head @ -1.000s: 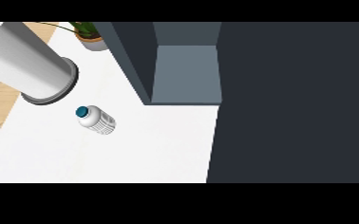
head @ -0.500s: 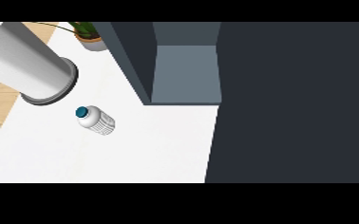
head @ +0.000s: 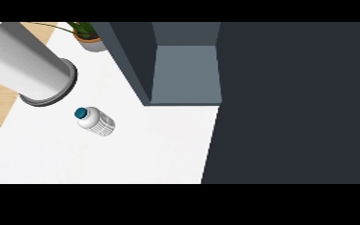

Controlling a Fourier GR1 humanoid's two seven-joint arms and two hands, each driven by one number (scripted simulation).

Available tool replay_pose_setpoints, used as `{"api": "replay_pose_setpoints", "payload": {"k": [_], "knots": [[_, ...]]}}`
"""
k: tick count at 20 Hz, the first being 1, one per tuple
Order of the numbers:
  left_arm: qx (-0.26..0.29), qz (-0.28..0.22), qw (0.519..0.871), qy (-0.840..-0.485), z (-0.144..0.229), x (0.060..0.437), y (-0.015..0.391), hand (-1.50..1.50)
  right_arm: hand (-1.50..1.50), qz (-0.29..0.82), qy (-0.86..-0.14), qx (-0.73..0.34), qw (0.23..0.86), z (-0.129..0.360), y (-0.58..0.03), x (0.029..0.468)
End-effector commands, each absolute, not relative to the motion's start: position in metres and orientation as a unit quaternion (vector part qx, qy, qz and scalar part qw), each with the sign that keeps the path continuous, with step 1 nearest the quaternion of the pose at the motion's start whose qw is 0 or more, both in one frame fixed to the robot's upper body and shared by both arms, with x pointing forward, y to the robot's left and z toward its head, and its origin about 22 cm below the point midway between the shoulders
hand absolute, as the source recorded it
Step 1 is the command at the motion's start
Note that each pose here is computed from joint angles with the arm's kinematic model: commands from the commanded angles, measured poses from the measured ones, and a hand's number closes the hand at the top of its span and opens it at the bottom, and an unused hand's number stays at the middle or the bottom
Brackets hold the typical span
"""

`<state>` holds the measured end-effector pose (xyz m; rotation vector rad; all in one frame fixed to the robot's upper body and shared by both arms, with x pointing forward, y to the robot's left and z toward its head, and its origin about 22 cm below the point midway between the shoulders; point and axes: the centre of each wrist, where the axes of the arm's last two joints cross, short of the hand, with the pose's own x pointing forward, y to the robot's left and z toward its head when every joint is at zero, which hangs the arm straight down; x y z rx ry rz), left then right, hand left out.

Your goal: Pick up the bottled water, place it into the cabinet and close the cabinet

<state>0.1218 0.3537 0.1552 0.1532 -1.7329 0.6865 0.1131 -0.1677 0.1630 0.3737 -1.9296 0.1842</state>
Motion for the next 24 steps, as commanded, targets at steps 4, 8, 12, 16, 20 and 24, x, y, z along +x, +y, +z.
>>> {"api": "replay_pose_setpoints", "payload": {"k": [4,8,12,16,20,24], "knots": [[0.068,0.285,0.610,-0.737,0.142,0.132,0.353,-1.50,-1.50,0.095,-0.836,0.115,0.529,0.177,-0.181,0.088],[0.073,0.277,0.616,-0.733,0.104,0.143,0.367,-1.50,-1.50,0.091,-0.837,0.108,0.529,0.179,-0.172,0.091],[0.059,0.268,0.629,-0.728,0.094,0.158,0.348,-1.50,-1.50,0.082,-0.837,0.114,0.529,0.182,-0.166,0.097],[0.085,0.276,0.626,-0.724,0.092,0.175,0.337,-1.50,-1.50,0.088,-0.837,0.115,0.528,0.179,-0.164,0.095],[0.090,0.282,0.638,-0.711,0.067,0.184,0.338,-1.50,-1.50,0.094,-0.834,0.119,0.530,0.185,-0.180,0.086],[0.089,0.272,0.653,-0.702,0.037,0.190,0.330,-1.50,-1.50,0.091,-0.836,0.118,0.528,0.175,-0.167,0.086]]}}
